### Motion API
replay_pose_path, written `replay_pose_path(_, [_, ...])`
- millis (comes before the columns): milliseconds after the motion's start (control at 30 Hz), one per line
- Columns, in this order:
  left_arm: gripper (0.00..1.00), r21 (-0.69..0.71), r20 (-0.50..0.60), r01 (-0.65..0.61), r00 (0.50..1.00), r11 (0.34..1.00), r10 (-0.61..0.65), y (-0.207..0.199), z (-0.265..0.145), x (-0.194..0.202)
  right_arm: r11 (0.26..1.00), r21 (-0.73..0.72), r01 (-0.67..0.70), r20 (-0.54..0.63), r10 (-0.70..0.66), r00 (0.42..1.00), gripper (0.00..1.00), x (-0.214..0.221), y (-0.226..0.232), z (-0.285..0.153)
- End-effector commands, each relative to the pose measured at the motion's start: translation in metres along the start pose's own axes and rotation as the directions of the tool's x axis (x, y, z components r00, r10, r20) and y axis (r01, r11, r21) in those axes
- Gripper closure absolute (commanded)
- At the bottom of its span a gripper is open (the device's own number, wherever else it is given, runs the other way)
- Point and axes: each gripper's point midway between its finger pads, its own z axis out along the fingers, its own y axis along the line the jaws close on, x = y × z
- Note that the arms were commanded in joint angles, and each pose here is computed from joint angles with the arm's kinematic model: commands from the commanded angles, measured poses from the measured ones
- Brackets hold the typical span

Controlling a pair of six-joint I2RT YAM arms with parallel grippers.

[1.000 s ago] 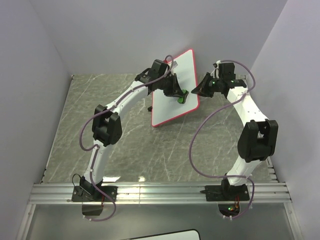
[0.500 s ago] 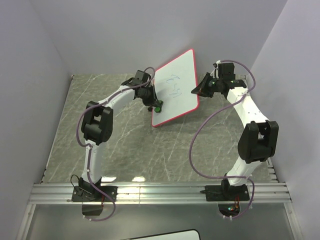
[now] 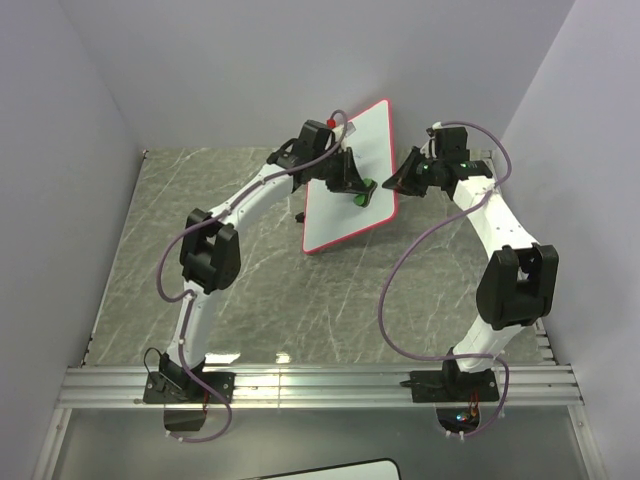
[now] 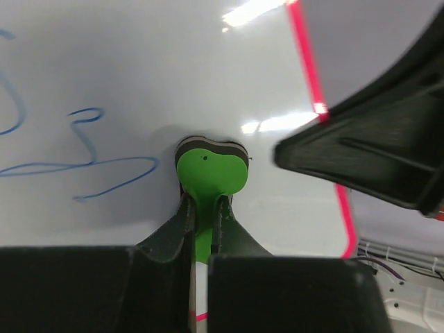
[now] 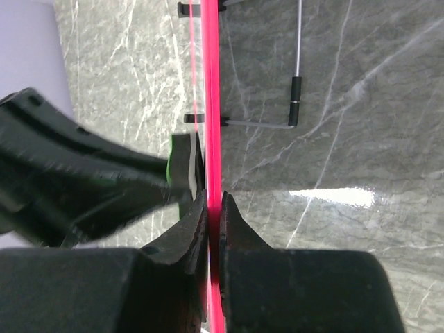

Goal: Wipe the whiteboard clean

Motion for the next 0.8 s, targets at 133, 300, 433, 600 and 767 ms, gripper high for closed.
replay_pose_path(133, [1.00,-0.006,-0.069,0.024,0.997,1.000,-0.024,0.005,0.022,0.024,0.996,0.081,0.047,-0.127,-0.037,0.991,1.00,0.043,-0.009,0.003])
replay_pose_path(300, [1.00,-0.245,-0.075,0.166,0.979,0.955,-0.190,0.106,0.015,0.025,0.994,0.090,0.060,-0.126,-0.049,0.991,1.00,0.041,-0.008,0.001])
replay_pose_path(433, [1.00,-0.358,-0.075,0.195,0.969,0.913,-0.236,0.166,0.004,0.038,0.994,0.090,0.063,-0.127,-0.051,0.991,1.00,0.041,-0.008,0.000])
replay_pose_path(600, [1.00,-0.348,-0.104,0.184,0.967,0.919,-0.233,0.175,0.006,0.044,0.994,0.091,0.062,-0.137,-0.050,0.989,1.00,0.045,-0.011,0.003])
replay_pose_path(767, [1.00,-0.195,-0.129,0.055,0.988,0.979,-0.081,0.095,0.022,0.033,0.994,0.090,0.060,-0.140,-0.047,0.989,1.00,0.046,-0.012,0.005])
